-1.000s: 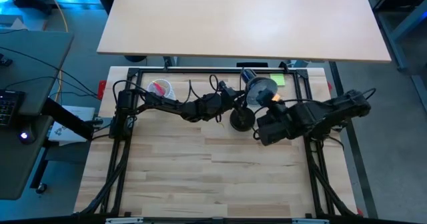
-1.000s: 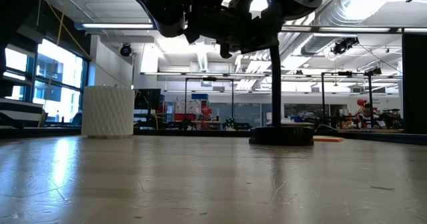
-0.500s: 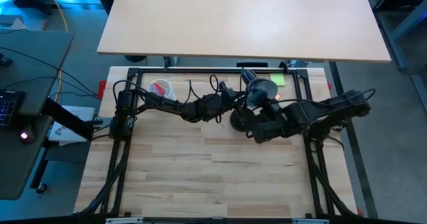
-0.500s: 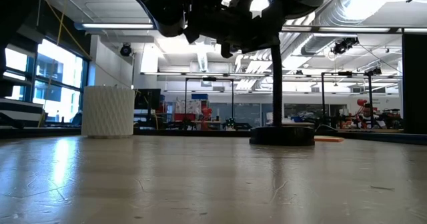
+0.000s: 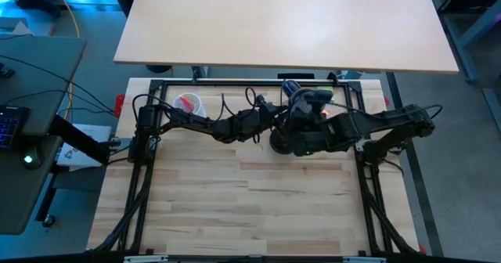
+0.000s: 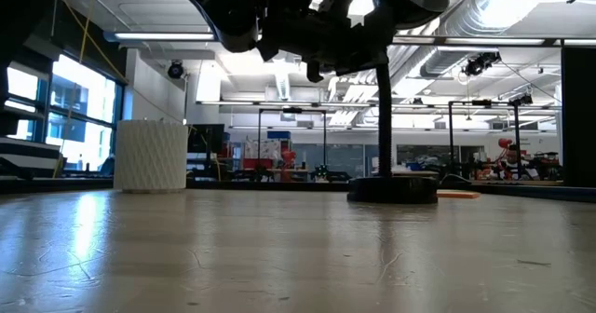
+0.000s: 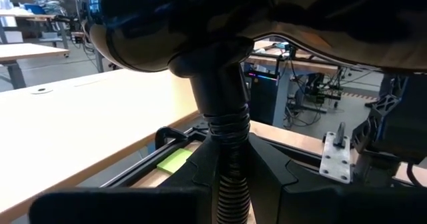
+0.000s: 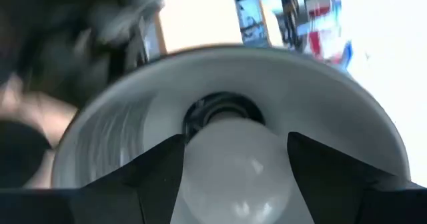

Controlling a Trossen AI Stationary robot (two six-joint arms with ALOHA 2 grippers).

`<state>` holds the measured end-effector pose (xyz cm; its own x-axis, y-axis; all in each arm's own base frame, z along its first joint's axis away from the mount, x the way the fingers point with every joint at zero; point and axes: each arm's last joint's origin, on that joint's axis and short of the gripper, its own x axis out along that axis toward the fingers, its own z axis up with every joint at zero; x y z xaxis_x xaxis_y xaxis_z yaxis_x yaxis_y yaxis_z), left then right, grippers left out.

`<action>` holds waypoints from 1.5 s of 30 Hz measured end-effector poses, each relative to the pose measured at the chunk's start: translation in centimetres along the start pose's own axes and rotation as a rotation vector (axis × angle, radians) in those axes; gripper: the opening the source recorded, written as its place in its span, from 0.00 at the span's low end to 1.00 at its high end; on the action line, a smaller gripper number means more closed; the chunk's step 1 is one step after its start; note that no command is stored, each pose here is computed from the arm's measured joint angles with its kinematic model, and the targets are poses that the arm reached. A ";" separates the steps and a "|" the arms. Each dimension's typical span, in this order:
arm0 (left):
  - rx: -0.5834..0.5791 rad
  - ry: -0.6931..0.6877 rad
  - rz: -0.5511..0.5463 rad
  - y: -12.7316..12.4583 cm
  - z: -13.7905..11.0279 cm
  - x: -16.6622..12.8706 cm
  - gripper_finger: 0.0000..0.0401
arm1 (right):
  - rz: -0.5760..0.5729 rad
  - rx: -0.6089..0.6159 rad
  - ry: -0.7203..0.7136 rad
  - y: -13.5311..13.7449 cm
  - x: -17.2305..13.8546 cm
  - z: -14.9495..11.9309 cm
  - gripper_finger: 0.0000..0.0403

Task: Screw lightbulb
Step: Insert the light bulb into the desk lamp

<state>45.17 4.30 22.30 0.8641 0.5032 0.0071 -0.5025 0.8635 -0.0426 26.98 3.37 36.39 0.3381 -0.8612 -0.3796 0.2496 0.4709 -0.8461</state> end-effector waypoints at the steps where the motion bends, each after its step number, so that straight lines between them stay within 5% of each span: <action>1: -0.003 0.000 -0.001 0.0 0.0 0.0 0.11 | -0.002 0.104 -0.003 -0.1 0.1 0.1 0.64; 4: -0.003 0.003 -0.007 0.1 0.0 0.1 0.11 | -0.012 0.283 -0.014 -0.2 0.0 0.2 0.64; 17: 0.009 0.010 -0.012 0.1 -0.1 0.1 0.12 | 0.080 0.607 -0.232 -2.6 -6.5 -2.5 0.64; 24: 0.040 0.085 -0.008 0.2 -0.8 0.0 0.24 | 0.041 0.723 -0.303 -2.0 -8.4 -5.8 0.64; 36: 0.104 0.356 -0.082 2.6 -0.6 -0.6 0.55 | 0.051 0.695 -0.300 3.7 -6.7 -9.1 0.64; 45: 0.143 0.548 -0.066 4.8 0.3 -1.9 0.61 | 0.046 0.687 -0.295 4.1 -6.5 -9.5 0.64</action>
<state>41.09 7.44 22.34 0.7626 0.3906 -0.5157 -0.4133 0.9074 0.0761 17.23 9.04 31.85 0.5669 -0.7964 -0.2107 0.7073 0.6016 -0.3711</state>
